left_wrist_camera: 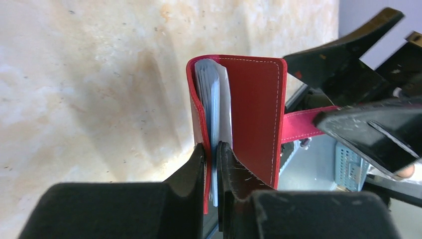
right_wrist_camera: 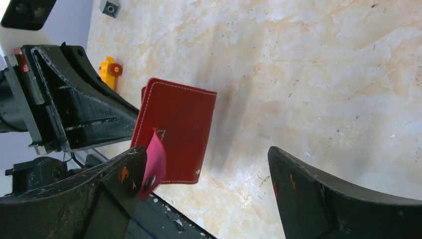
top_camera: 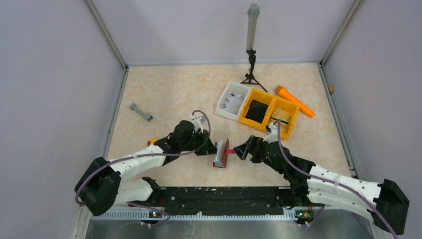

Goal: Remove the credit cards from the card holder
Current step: Open the card holder at the center of the board.

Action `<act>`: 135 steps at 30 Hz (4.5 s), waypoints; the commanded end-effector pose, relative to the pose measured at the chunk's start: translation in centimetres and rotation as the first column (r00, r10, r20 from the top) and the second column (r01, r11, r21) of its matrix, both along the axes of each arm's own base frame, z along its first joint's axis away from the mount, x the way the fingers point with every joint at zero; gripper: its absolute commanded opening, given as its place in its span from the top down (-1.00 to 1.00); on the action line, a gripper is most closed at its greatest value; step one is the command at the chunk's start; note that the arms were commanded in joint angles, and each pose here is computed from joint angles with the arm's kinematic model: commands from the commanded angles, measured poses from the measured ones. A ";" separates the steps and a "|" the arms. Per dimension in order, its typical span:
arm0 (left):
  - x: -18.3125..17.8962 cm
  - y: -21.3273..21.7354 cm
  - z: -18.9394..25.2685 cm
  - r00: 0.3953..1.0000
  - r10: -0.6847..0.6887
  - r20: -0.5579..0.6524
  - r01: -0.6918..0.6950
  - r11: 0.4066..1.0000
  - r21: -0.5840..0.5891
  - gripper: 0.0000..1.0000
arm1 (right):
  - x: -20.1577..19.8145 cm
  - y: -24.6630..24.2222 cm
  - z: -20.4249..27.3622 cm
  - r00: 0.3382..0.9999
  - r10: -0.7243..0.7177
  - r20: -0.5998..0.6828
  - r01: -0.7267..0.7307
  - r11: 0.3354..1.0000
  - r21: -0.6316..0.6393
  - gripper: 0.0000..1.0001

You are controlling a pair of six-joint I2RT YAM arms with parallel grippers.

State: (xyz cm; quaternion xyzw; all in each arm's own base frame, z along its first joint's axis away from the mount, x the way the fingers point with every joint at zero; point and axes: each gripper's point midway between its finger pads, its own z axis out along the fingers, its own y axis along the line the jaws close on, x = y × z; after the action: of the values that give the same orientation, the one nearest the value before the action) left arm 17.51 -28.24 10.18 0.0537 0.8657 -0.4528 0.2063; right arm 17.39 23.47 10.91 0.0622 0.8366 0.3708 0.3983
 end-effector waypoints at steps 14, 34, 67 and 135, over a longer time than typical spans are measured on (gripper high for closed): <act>2.3 1.2 0.9 0.988 0.150 0.023 -0.152 0.979 0.135 1.00 | -1.1 5.9 2.6 0.992 0.118 0.046 -0.106 0.971 -0.213 -0.93; 2.5 0.5 0.2 0.984 0.179 -0.025 -0.174 0.977 0.126 1.00 | -1.3 10.2 -0.4 0.973 0.228 0.042 -0.210 0.943 -0.258 -0.95; 1.4 -0.3 0.0 0.993 0.114 -0.038 -0.111 0.992 0.055 0.18 | -1.0 6.9 -4.6 0.993 0.116 -0.030 -0.120 0.946 -0.300 0.65; -0.8 3.0 -3.6 0.997 0.069 -0.014 -0.065 0.978 0.197 0.02 | -0.7 3.7 -7.1 0.998 0.052 -0.036 -0.061 0.943 -0.326 0.26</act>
State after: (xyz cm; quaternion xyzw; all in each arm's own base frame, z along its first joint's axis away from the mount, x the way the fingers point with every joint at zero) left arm 16.35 -25.74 5.69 0.0315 0.9147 -0.3611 0.1787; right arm 16.17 27.95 3.28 -0.0487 0.8971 0.2421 0.3664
